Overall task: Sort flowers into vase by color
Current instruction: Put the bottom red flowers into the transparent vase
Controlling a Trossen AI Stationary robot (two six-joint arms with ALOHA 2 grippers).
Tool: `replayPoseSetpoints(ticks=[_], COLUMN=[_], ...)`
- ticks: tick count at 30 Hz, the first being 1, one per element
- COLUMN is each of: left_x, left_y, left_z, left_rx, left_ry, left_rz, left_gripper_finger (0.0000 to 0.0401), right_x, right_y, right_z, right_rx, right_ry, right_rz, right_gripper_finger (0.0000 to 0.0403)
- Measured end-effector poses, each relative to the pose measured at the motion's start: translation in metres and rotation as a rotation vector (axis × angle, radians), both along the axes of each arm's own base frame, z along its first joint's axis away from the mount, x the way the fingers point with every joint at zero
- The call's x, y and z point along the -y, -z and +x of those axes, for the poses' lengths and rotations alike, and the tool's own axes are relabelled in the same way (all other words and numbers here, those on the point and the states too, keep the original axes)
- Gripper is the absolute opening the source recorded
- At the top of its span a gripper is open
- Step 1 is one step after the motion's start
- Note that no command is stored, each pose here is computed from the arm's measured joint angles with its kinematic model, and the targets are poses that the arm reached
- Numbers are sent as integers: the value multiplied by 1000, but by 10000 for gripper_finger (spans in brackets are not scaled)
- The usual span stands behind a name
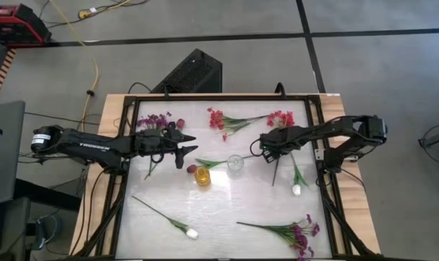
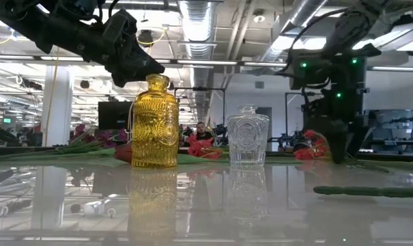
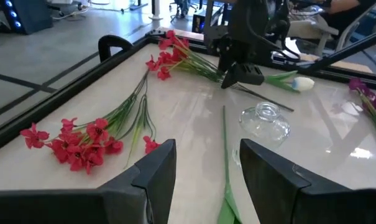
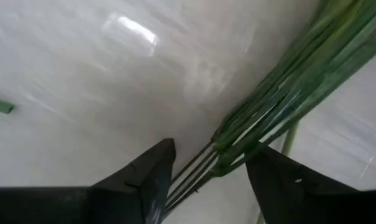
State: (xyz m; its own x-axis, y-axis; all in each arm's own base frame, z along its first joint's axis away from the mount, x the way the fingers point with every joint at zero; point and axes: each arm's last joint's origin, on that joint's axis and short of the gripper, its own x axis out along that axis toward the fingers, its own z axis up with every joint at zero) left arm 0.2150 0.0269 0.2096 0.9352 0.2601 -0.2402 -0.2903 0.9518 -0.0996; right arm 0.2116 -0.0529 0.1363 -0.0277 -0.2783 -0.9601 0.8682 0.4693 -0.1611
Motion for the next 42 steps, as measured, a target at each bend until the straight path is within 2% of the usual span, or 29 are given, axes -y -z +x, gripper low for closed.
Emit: replayPoseSetpoints(ticks=[3,5,10,17,20,23,27,29,34,38,42], left_x=[0,0,0,0,0,-1,-2,-2,-2,-2,-3], left_y=[1,2,3,3,3,2,1,0,-1,-1,-1], left_z=[0,0,-1,-1,-1,-1,-1,-1,0,0,-1], left_rx=[-9,-20,-33,-23,-21,-15,-3,4,2,-7,-7], left_ry=[0,0,-1,-16,-19,-43,-75,-78,-61,-35,-55], left_rz=[-6,-10,-12,-35,-41,-31,-13,3,38,63,60], left_gripper_finger=[167,167,167,167,167,167,167,167,167,167,167], right_x=[2,3,8,8,4,-5,-23,-31,-42,-44,-43], right_y=[0,-4,-26,-79,-110,-142,-168,-170,-152,-136,-124], right_z=[0,-1,1,-10,-10,-4,6,12,36,62,91], right_rx=[10,30,155,432,647,897,1298,1463,1671,1822,1920], right_ry=[-1,2,-31,-63,-120,-266,-556,-680,-854,-913,-901], right_rz=[8,-1,-171,-395,-509,-612,-674,-687,-712,-705,-689], right_gripper_finger=[182,140,28,37,33,27,30,32,28,28,28])
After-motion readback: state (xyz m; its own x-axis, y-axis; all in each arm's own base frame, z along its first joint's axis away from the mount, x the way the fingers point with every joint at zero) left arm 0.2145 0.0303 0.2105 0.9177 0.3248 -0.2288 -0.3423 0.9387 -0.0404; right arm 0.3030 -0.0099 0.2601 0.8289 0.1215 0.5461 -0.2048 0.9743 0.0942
